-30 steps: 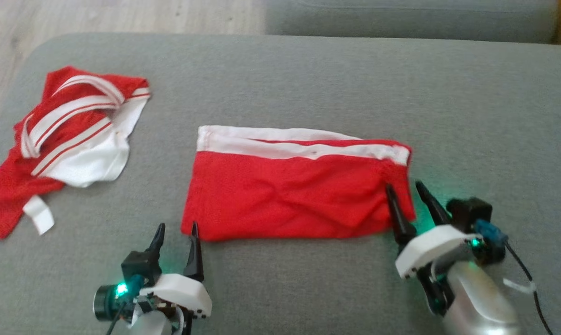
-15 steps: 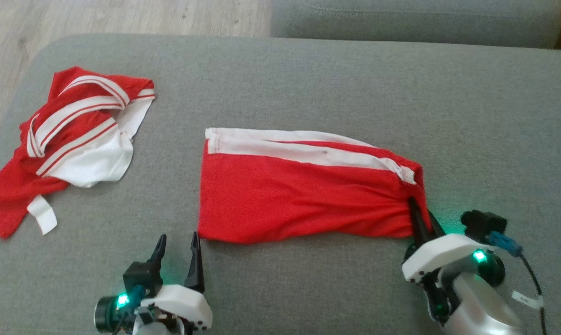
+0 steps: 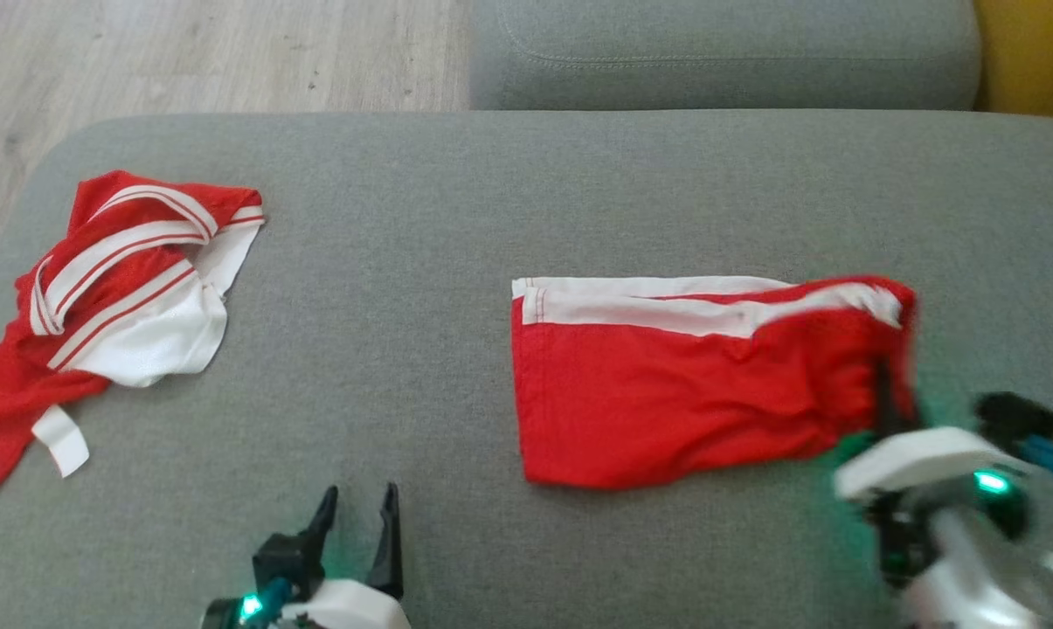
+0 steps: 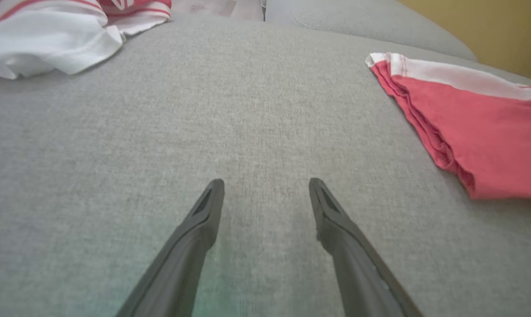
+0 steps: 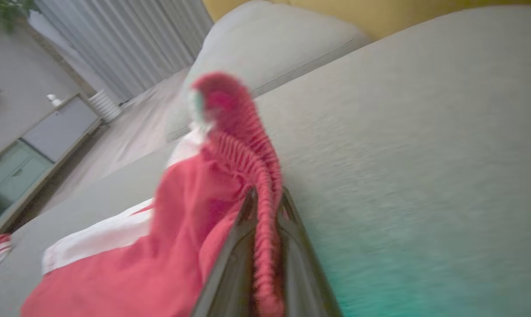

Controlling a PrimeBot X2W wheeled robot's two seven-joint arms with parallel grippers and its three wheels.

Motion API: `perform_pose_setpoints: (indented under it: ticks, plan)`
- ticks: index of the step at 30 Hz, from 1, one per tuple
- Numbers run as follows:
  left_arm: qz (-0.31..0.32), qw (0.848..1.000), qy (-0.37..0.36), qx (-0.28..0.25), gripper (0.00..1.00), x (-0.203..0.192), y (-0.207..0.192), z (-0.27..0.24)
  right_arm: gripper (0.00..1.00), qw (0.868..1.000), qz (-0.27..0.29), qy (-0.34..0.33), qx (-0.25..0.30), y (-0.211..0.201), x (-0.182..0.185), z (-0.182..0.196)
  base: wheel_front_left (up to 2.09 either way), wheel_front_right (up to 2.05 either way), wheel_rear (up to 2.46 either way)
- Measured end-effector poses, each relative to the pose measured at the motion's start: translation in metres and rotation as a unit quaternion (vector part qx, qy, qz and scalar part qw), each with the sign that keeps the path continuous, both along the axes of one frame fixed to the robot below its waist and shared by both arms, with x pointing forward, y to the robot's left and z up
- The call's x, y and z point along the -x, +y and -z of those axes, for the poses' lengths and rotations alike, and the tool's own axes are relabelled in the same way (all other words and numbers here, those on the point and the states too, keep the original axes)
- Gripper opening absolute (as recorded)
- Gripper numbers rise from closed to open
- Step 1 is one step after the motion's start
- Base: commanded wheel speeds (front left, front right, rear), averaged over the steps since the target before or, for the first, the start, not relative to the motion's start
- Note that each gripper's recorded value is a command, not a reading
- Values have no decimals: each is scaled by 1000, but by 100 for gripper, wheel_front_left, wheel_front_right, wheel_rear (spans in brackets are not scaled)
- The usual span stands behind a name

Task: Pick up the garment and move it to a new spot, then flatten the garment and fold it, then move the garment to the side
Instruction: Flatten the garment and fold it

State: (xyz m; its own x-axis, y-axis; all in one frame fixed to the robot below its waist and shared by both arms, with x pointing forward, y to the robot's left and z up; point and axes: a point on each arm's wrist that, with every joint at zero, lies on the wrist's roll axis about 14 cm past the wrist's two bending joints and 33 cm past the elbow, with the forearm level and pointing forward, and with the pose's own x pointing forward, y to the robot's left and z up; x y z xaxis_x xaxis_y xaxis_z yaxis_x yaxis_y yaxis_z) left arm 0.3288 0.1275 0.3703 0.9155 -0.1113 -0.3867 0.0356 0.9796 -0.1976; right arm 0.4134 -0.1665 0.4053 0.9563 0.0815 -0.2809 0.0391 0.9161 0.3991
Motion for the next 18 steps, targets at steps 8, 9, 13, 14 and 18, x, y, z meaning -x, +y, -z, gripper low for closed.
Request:
perform_pose_setpoints:
  ticks: [8,9,13,14,18]
  plan:
    - [-18,1000,8,-3,100,13,9,4,0,982,-169,-25,-78,134,4,-33,0,0,0]
    - [-24,1000,9,-4,100,15,13,4,0,979,-185,-24,-80,144,6,-33,0,0,0]
    - [-43,999,13,-7,100,23,24,6,0,971,-228,-18,-74,170,14,-30,0,0,0]
    - [-50,999,14,-7,100,25,28,7,0,968,-240,-16,-74,178,17,-29,0,0,0]
    - [-71,997,15,-15,100,35,42,7,100,956,-287,-22,-62,208,19,-31,0,0,0]
